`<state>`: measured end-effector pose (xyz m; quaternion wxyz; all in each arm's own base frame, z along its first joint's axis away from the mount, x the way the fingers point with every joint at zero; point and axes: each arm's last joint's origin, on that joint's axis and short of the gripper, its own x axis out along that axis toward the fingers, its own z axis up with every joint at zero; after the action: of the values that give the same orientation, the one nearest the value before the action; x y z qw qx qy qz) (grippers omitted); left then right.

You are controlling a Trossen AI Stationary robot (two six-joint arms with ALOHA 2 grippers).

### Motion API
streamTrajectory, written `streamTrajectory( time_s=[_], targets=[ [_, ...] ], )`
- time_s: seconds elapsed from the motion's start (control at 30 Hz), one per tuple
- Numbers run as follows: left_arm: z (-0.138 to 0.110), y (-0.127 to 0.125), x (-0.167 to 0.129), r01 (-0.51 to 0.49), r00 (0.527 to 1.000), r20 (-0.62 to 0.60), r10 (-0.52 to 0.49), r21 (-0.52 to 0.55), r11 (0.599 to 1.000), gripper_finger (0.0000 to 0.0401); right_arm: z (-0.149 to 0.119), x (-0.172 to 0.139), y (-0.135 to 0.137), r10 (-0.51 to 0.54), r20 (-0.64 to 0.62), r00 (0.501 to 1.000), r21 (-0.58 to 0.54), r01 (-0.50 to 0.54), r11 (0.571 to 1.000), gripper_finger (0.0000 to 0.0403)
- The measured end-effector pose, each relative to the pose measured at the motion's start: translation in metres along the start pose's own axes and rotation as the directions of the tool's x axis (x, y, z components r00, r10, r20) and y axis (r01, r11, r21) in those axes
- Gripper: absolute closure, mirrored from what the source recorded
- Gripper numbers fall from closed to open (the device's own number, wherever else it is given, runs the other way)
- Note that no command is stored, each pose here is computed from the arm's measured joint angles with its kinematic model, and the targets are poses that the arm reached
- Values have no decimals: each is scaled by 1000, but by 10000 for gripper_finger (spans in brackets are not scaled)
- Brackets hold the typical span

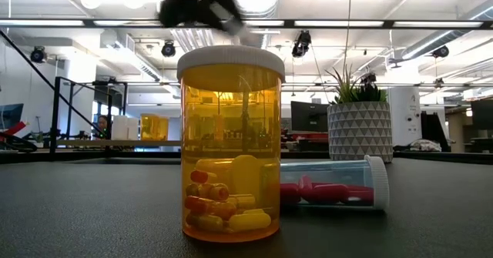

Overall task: Pick and place medicine bottles onto shelf by color
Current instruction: Put the white pill bottle on the shelf aligned with the other white pill bottles

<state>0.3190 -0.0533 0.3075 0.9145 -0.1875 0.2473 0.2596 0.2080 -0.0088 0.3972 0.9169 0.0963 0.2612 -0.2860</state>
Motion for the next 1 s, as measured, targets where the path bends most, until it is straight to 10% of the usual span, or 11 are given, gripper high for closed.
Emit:
streamTrajectory(
  time_s=[0.33,1.0],
  targets=[
    [-4,75,-38,-295,846,-476,240,-42,955,275,-3,21,11,-25,-55,998,-139,18,990,177],
    [-14,215,-27,-507,558,-692,457,151,849,275,26,24,18,-176,51,983,2,176,984,177]
  ],
)
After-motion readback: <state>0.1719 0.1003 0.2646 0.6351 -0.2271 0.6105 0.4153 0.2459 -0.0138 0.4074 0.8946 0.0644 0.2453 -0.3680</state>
